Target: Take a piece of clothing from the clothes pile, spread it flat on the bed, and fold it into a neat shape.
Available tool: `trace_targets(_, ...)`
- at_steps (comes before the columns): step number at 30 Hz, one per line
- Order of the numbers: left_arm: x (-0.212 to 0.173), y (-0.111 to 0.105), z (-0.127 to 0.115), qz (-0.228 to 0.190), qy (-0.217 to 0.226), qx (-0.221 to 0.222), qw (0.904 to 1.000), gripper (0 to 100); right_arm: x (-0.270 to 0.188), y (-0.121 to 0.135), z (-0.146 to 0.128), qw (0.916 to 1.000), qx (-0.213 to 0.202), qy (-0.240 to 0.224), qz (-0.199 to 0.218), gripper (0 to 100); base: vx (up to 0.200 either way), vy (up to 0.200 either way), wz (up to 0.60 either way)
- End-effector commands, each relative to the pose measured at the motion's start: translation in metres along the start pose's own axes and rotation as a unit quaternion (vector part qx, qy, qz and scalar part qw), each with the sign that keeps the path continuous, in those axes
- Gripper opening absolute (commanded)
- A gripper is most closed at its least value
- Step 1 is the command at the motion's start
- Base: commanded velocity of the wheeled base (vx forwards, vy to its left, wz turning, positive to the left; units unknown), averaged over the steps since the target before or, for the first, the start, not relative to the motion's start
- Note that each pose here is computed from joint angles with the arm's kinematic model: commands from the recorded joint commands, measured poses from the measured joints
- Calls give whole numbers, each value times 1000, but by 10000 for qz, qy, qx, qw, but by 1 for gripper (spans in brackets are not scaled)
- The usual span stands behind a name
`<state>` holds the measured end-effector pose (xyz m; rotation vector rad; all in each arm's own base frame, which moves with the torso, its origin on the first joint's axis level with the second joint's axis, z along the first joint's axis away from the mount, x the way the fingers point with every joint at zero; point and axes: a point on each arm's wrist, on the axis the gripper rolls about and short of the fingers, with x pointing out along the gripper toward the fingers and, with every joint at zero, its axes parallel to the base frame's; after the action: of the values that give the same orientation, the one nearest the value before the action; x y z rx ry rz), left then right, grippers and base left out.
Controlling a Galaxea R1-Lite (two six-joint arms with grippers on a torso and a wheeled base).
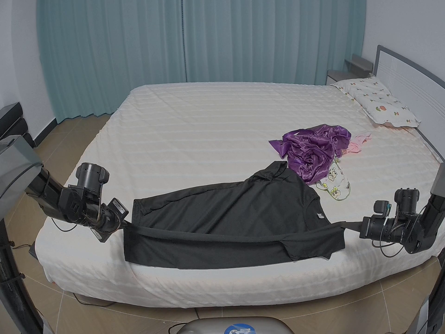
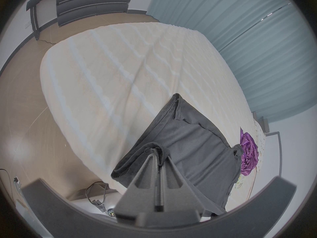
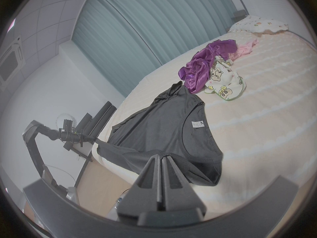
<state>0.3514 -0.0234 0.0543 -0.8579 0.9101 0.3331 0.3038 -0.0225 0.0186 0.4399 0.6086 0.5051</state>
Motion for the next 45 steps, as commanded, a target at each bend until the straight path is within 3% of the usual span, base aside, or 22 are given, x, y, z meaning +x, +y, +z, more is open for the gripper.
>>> trace_targets(1, 23, 2, 0, 147, 107, -6, 9998, 0, 18, -3, -4, 9998, 114, 125, 43, 0, 0, 0, 0)
trace_targets(24, 50, -8, 11, 232, 120, -84, 9996, 0, 36, -22, -6, 9996, 226, -3, -144, 0, 0, 0, 0)
trace_targets(30, 61, -8, 11, 316, 148, -81, 9994, 0, 44, -27, -10, 9986, 438, -236, -152, 0, 0, 0, 0)
trace_targets(31, 62, -8, 11, 316, 148, -81, 9994, 100, 44, -27, -11, 9986, 445, -250, -155, 0, 0, 0, 0)
trace_targets(33, 64, -8, 11, 322, 153, -81, 9993, 100, 46, -28, -13, 9986, 463, -226, -148, 0, 0, 0, 0)
trace_targets(34, 66, -8, 11, 336, 159, -75, 9993, 100, 47, -29, -13, 9985, 483, -223, -157, 100, 0, 0, 0)
trace_targets(39, 66, -8, 11, 330, 155, -75, 9993, 100, 46, -29, -11, 9983, 482, -298, -170, 100, 0, 0, 0)
trace_targets(45, 59, -4, 10, 370, 177, -104, 9991, 100, 30, -23, 3, 9933, 729, -874, -189, 100, 0, 0, 0)
